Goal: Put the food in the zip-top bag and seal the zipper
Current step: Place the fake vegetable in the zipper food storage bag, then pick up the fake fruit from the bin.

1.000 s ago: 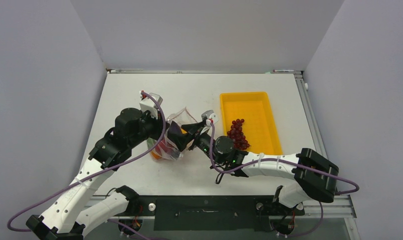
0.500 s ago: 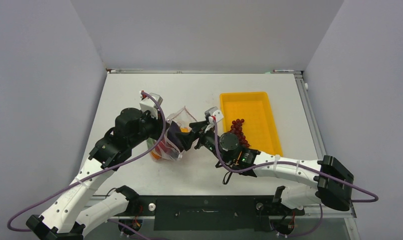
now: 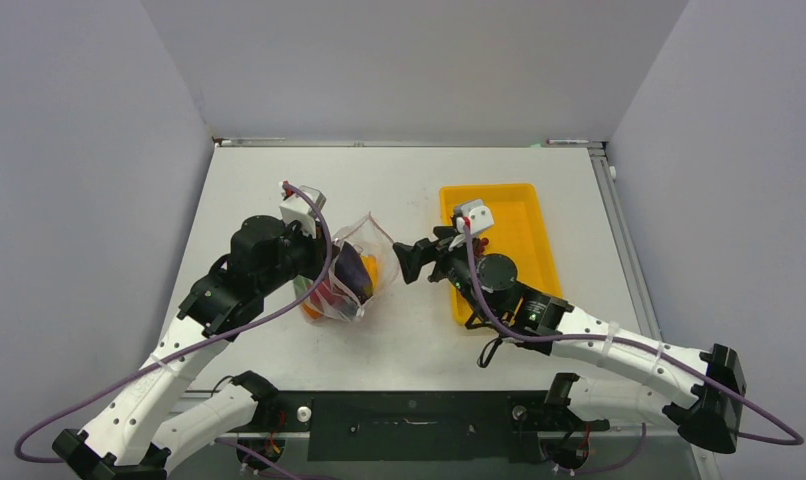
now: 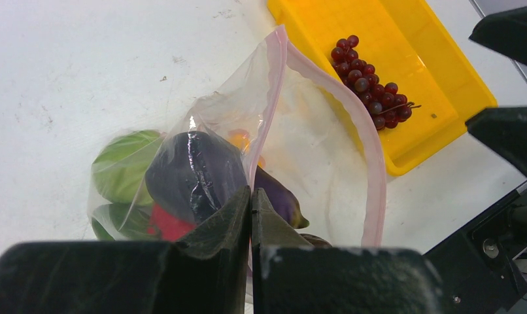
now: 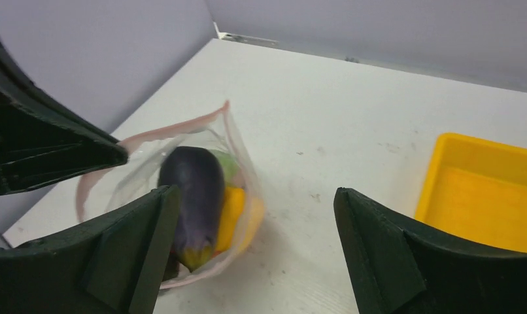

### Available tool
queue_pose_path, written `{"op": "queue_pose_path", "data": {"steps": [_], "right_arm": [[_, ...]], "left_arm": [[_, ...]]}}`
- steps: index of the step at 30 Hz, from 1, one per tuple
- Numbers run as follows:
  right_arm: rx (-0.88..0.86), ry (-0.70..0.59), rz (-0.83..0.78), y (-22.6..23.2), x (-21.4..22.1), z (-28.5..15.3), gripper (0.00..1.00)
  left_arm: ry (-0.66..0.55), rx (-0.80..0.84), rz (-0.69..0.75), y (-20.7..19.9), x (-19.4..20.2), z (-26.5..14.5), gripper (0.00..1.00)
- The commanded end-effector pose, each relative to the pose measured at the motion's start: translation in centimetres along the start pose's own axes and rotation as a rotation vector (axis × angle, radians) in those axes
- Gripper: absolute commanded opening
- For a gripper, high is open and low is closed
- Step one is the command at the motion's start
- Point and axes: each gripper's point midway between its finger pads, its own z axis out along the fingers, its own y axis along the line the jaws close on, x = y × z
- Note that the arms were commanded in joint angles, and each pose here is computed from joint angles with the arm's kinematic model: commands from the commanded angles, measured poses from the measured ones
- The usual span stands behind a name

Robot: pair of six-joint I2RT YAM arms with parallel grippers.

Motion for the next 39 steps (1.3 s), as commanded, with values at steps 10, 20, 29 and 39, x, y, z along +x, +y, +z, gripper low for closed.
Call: {"op": "queue_pose_path", "data": {"steps": [10,20,29,39], "right_arm": [[0.388,0.241,-0.088,-11.7,2.7,-3.1,0.93],[0.509,0.428,-0.082,-16.2,8.1,-4.2,0.93],[0.540,0.556,-0.008,-19.3,13.1,-3.5,0.93],[0.529,0.666,0.042,-20.7,18.2,-3.2,0.92]], "left_arm": [[-0.033,0.005,0.001,-0.2,-1.0,-0.1,0.00],[-0.024,0.003,0.001,-0.2,-0.8,0.1,0.00],[-0.022,0.002,0.002,-0.2,-0.8,0.1,0.00],[-0.015,0.000,0.002,-0.1,-0.7,0.2,0.00]]}}
